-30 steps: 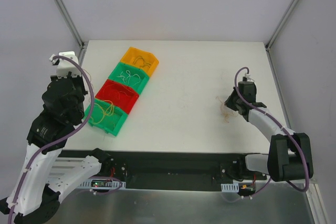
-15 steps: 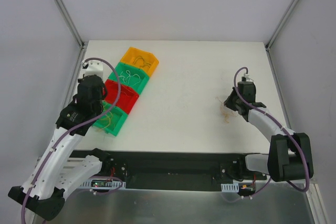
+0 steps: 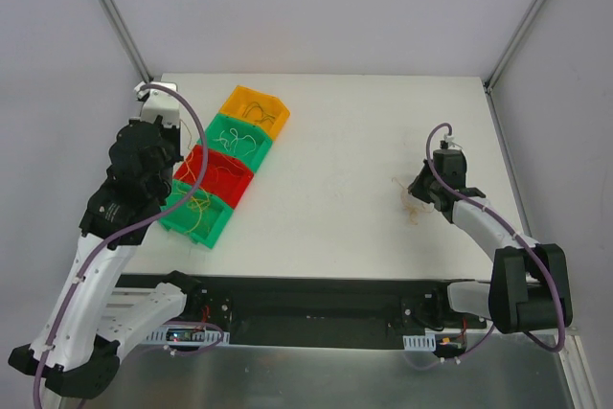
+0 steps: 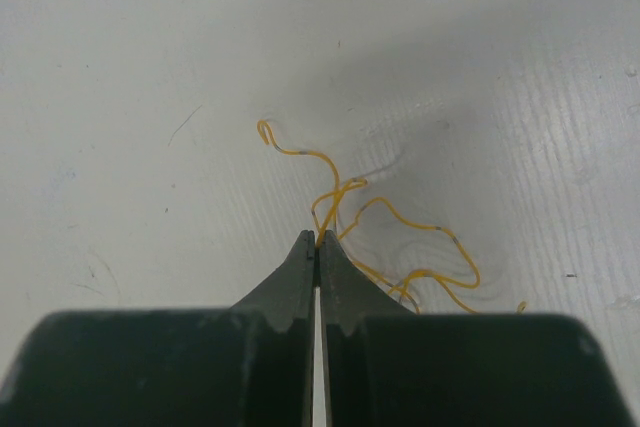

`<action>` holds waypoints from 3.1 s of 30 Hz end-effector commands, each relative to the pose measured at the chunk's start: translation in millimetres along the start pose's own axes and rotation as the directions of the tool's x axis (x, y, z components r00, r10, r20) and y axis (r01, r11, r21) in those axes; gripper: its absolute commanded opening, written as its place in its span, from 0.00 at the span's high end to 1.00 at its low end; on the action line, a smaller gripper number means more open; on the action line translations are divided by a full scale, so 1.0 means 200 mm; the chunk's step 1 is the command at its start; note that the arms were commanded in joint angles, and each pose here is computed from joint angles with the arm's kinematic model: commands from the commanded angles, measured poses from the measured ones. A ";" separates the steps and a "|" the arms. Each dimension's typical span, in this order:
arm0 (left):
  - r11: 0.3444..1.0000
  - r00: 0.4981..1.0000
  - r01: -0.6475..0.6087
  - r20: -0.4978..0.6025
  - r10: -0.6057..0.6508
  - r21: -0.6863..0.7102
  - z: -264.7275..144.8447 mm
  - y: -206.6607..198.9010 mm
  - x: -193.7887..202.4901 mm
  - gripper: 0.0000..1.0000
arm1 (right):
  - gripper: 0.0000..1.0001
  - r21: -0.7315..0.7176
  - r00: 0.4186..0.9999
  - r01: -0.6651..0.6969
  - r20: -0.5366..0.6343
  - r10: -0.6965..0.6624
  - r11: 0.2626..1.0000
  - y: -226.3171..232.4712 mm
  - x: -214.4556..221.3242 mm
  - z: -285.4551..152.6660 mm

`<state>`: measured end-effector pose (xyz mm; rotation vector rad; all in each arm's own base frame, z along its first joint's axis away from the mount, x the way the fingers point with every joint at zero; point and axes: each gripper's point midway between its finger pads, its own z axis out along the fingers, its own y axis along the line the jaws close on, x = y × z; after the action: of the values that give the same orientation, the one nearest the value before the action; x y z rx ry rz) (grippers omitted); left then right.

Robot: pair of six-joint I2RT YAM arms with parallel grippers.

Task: Untangle the cables

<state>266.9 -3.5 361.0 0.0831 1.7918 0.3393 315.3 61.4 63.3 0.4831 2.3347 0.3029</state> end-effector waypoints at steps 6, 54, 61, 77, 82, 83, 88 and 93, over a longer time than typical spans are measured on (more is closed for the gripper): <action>0.997 0.992 -0.079 0.095 0.077 0.025 0.01 0.02 -0.20 1.00 | 1.00 -0.023 1.000 0.021 0.024 -0.020 1.000 0.03 -0.03 0.00; 0.758 1.000 0.018 -0.018 -0.008 0.652 -0.23 -0.56 0.02 1.00 | 1.00 -0.017 0.999 0.033 0.017 -0.032 0.999 0.03 -0.01 0.01; 0.911 0.980 0.190 -0.127 -0.154 0.366 -0.12 -0.35 0.10 1.00 | 1.00 -0.018 0.999 0.031 0.012 -0.031 0.999 0.03 -0.01 0.01; 0.936 0.943 0.322 0.040 -0.331 0.143 -0.27 0.04 -0.34 1.00 | 1.00 -0.022 0.999 0.033 0.011 -0.033 0.999 0.04 -0.01 0.01; 0.915 0.963 0.171 0.136 -0.234 0.366 -0.32 -0.11 -0.51 1.00 | 1.00 -0.020 0.999 0.035 0.011 -0.035 0.999 0.04 -0.01 0.01; 0.922 0.964 0.159 0.144 -0.221 0.353 -0.32 -0.09 -0.52 1.00 | 1.00 -0.020 0.999 0.035 0.014 -0.034 0.999 0.04 -0.01 0.01; 0.951 0.970 0.069 0.204 -0.135 0.301 -0.28 -0.05 -0.55 1.00 | 1.00 -0.019 0.999 0.035 0.007 -0.035 0.999 0.04 0.00 0.02; 0.901 0.936 -0.054 0.336 -0.105 0.431 -0.35 -0.17 -0.60 1.00 | 1.00 -0.022 0.999 0.036 0.005 -0.036 0.999 0.04 0.00 0.02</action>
<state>240.0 -59.4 453.9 0.2624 1.6348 -0.0643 313.5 66.0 58.9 0.4582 2.3548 0.3015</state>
